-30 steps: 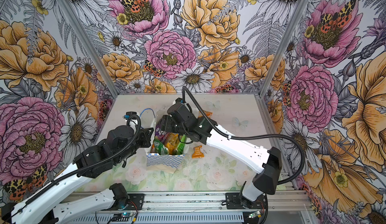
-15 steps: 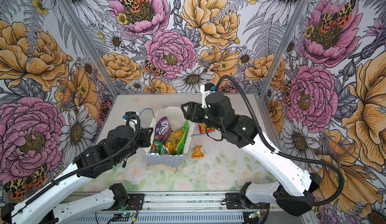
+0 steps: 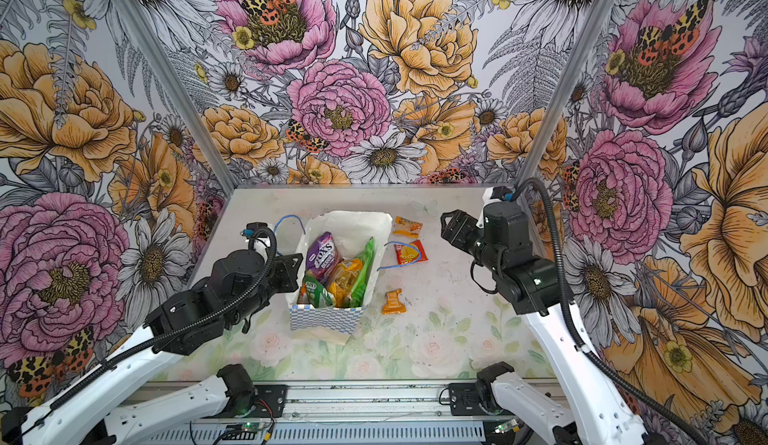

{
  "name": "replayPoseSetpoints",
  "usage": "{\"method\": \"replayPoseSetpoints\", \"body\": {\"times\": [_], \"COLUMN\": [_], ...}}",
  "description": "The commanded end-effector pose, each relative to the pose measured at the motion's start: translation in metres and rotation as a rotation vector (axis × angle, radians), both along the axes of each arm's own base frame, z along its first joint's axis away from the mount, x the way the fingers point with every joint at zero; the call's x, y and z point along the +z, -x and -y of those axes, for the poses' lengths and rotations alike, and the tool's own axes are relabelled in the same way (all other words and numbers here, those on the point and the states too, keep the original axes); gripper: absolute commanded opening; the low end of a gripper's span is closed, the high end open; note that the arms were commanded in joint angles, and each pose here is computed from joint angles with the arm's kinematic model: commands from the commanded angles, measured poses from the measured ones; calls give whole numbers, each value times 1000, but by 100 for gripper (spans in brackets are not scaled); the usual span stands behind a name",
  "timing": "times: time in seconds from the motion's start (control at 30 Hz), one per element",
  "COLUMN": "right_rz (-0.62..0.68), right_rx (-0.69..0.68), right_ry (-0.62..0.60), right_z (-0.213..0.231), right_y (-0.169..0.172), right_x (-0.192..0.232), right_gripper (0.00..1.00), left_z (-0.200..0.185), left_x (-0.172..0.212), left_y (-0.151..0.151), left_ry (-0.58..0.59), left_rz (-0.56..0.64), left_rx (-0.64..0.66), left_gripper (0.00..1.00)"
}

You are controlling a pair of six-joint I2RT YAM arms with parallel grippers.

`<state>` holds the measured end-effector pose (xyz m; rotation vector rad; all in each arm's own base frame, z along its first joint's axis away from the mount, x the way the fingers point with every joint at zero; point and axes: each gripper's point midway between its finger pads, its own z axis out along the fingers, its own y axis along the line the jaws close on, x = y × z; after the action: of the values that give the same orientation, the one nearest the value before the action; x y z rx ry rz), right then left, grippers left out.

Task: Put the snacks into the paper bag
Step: 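Move the right gripper to the red-and-yellow snack packet on the table, then lower the right gripper and grasp the red-and-yellow snack packet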

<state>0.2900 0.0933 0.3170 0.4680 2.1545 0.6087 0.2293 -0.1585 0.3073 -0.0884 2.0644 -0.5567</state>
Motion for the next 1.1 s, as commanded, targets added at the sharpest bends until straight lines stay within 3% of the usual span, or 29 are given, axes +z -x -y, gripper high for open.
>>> {"method": "replayPoseSetpoints", "body": {"times": [0.0, 0.27, 0.43, 0.87, 1.07], "right_rz": [-128, -234, -306, -474, -466], "right_rx": [-44, -82, -89, -118, -151], "right_ry": [-81, -199, -202, -151, -153], "right_z": [-2, -16, -25, -36, -39], "right_y": [-6, -36, -57, -94, -101], "right_x": [-48, -130, -168, -245, -256], "right_gripper": [74, 72, 70, 68, 67], "left_z": [-4, -7, -6, -6, -2], "left_x": [19, 21, 20, 20, 13], "left_y": [-5, -2, -2, 0, -2], "left_ry": [88, 104, 109, 117, 120], "left_rz": [62, 65, 61, 60, 37], "left_rx": [41, 39, 39, 34, 32], "left_gripper": [0, 0, 0, 0, 0]}}
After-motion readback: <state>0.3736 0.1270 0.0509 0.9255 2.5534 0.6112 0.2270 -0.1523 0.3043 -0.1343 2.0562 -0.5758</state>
